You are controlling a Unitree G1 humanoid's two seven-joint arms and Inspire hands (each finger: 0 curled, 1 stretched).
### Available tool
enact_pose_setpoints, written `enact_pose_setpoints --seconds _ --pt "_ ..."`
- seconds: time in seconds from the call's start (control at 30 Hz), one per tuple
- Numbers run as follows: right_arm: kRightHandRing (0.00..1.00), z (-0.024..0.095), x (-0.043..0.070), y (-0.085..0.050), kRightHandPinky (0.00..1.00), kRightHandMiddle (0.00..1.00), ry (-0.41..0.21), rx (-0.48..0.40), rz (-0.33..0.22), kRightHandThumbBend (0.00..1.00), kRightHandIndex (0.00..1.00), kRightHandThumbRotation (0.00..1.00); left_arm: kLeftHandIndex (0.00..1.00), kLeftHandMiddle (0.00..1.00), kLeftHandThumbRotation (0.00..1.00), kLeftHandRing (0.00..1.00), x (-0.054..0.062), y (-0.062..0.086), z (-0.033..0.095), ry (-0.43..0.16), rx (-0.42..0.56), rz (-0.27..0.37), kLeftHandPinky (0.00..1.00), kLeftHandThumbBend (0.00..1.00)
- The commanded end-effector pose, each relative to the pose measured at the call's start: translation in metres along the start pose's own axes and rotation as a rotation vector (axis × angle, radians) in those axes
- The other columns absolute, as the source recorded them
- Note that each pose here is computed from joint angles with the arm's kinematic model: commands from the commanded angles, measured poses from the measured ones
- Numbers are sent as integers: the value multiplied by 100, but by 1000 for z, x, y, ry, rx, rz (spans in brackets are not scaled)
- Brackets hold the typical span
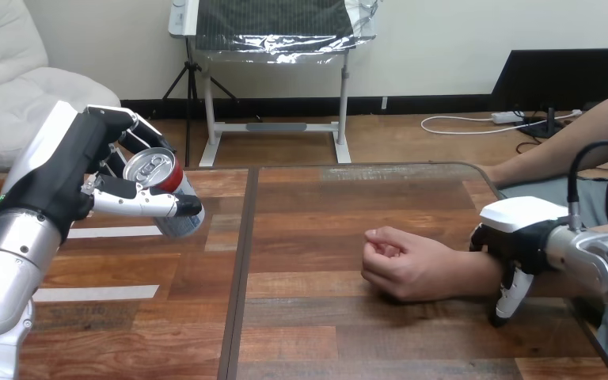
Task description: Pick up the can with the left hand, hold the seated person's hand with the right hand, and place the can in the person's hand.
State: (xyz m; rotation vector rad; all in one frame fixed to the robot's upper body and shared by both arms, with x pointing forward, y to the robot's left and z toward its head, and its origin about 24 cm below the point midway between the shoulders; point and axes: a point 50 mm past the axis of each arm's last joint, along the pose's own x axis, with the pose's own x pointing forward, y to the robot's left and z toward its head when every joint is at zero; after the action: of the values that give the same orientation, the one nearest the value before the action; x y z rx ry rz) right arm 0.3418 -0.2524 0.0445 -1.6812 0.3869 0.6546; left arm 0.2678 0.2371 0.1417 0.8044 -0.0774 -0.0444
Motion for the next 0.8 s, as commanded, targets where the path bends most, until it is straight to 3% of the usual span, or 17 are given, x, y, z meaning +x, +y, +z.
enact_pose_setpoints --seconds 0.0,0.1,0.37,0.77 --pt "49 27 10 61 37 57 -56 5 222 87 64 14 41 32 0 25 5 18 20 -99 -1 72 20 81" --pt "41 27 11 62 30 52 -52 4 232 87 61 14 41 32 0 25 5 18 21 -101 1 73 19 81" --pt "36 28 12 64 25 46 -32 20 260 87 56 12 41 33 0 25 5 18 21 -97 4 73 19 81" --pt "38 28 13 68 27 47 -42 25 280 86 47 12 41 34 0 27 6 17 21 -97 -6 72 21 81"
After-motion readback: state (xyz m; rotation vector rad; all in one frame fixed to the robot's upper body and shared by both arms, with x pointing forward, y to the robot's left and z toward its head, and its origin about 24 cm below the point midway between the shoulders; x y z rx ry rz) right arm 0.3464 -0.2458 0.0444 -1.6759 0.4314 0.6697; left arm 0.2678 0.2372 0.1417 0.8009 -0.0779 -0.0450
